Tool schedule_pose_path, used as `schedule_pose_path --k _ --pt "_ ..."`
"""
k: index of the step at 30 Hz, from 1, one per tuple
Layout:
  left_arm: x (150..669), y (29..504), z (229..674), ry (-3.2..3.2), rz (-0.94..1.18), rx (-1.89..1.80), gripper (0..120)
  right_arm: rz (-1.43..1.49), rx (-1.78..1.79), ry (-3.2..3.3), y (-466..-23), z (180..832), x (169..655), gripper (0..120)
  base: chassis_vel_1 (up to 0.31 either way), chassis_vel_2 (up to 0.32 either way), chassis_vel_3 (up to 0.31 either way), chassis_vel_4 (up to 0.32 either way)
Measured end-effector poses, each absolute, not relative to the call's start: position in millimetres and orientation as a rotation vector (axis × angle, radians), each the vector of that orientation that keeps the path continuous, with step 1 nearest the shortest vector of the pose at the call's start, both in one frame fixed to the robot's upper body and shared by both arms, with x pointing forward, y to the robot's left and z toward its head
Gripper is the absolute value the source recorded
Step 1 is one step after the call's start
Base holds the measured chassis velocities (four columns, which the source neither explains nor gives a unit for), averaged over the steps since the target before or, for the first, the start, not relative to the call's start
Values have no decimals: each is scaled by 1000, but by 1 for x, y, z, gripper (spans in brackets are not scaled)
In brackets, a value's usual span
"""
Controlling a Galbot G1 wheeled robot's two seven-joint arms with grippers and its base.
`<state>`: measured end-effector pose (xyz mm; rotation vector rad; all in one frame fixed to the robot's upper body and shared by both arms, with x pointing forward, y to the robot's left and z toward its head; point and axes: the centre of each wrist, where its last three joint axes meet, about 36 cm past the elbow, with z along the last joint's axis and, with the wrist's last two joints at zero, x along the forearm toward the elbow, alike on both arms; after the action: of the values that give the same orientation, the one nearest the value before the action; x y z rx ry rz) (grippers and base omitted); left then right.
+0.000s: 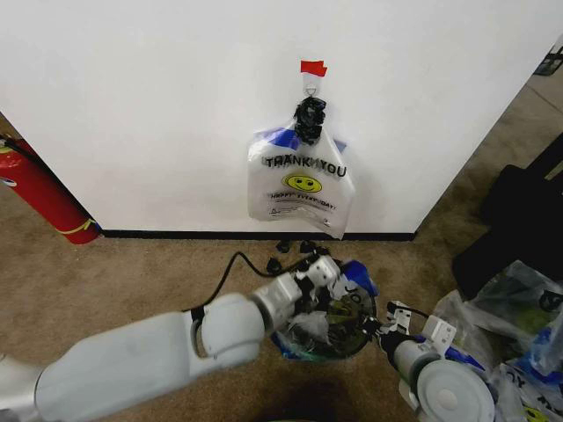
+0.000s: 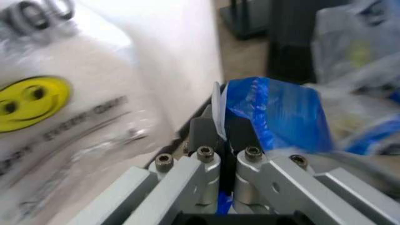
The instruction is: Pick up the garbage bag from the wall and place it over the trash bin.
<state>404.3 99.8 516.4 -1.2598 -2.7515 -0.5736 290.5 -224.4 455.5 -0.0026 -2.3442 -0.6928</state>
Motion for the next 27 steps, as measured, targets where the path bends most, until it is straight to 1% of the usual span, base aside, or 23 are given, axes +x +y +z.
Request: schedule_pose_path --k 4,9,13,15,21,27 --pt "424 100 520 -2761 -636 -1173 0 -674 33 -2354 -216 460 277 0 0 0 0 0" --pt "439 106 526 -2741 -704 -1120 0 -629 42 -2376 -218 458 273 0 0 0 0 0" --pt "447 115 523 -2709 -717 -1103 0 -612 56 -2401 -221 457 270 0 0 0 0 0" --pt "452 124 521 -2678 -700 -1094 0 -612 72 -2423 -222 456 266 0 0 0 0 0" --pt "470 143 522 -2578 -550 -1077 0 -568 129 -2478 -218 467 249 0 0 0 0 0" --pt "480 160 533 -2510 -536 -1120 0 -532 175 -2517 -218 473 246 0 0 0 0 0"
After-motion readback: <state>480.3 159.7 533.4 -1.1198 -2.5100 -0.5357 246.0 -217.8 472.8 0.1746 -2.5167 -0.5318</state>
